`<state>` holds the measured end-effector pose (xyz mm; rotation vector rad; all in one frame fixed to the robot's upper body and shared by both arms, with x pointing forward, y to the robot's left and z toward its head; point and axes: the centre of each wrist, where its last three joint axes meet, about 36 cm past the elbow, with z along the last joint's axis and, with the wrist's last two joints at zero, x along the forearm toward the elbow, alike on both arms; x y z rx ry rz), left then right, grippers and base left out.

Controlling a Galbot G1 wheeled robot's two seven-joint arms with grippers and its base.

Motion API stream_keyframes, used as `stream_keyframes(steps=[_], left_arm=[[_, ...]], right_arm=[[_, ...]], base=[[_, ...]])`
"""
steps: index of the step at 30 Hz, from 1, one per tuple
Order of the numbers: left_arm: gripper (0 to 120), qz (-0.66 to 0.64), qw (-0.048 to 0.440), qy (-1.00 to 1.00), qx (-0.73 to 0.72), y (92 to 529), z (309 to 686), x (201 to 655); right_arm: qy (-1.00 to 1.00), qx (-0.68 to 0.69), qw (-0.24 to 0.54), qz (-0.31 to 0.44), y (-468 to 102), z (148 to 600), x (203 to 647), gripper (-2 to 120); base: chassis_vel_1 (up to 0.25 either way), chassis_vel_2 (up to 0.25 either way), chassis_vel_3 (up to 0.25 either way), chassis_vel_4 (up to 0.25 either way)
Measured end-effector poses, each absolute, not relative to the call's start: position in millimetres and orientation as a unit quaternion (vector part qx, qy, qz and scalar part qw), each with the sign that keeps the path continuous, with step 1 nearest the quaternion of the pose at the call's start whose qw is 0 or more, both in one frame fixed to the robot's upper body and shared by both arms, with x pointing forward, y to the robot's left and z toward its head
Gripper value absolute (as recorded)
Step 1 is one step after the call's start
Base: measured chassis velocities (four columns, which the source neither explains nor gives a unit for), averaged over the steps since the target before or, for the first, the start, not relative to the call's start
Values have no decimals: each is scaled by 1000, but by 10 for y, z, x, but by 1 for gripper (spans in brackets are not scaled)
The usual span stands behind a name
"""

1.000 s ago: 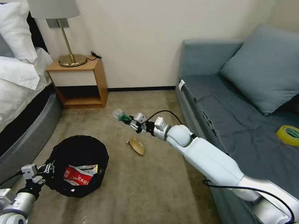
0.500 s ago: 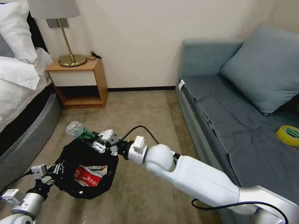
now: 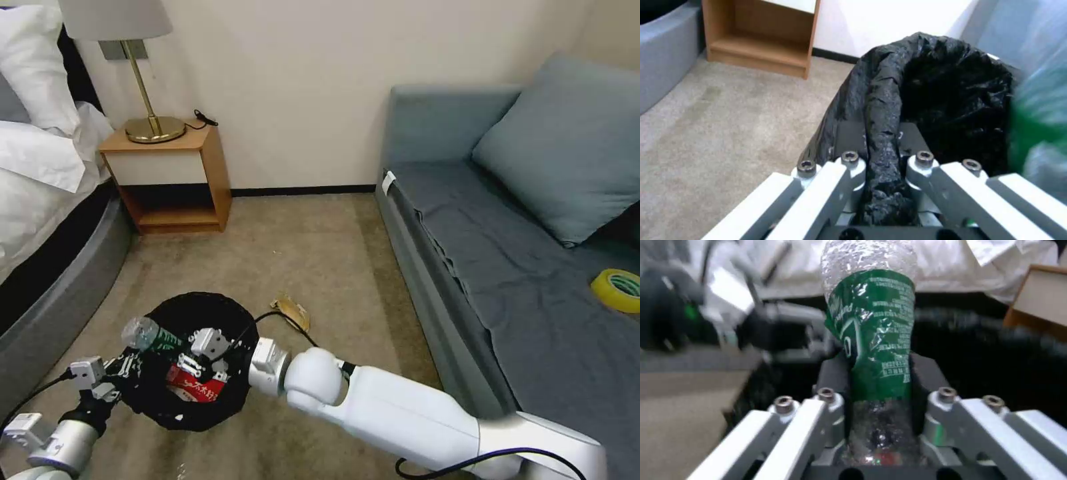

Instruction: Pick up the trash bin, then pick up the garbage on the floor and place it into the trash bin.

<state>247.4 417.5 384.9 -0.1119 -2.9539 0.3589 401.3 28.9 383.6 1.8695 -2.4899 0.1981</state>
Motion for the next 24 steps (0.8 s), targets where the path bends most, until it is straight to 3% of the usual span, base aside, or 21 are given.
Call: stream_keyframes(steps=[3, 5, 7, 11, 19, 24], left_arm=[[6, 120, 81, -989, -37, 4185, 3854, 2470], [6, 120, 78, -989, -34, 4217, 3872, 2464], [6, 120, 77, -989, -34, 4222, 3874, 2463], [6, 120, 76, -989, -34, 4257, 3893, 2465], [6, 117, 71, -990, -34, 4306, 3932, 2497], [6, 116, 70, -990, -31, 4347, 3944, 2487]], right_arm=[[-803, 592, 15, 72, 256, 3772, 4026, 31], [-809, 581, 18, 85, 179, 3696, 4051, 43], [-810, 580, 19, 86, 166, 3688, 4052, 44], [-819, 566, 18, 92, 56, 3671, 4040, 65], [-835, 541, 15, 94, -204, 3764, 4049, 92], [-881, 458, -4, 118, -734, 3911, 4088, 99]], base=[[0, 0, 0, 0], [0, 0, 0, 0], [0, 0, 0, 0], [0, 0, 0, 0], [0, 0, 0, 0], [0, 0, 0, 0]])
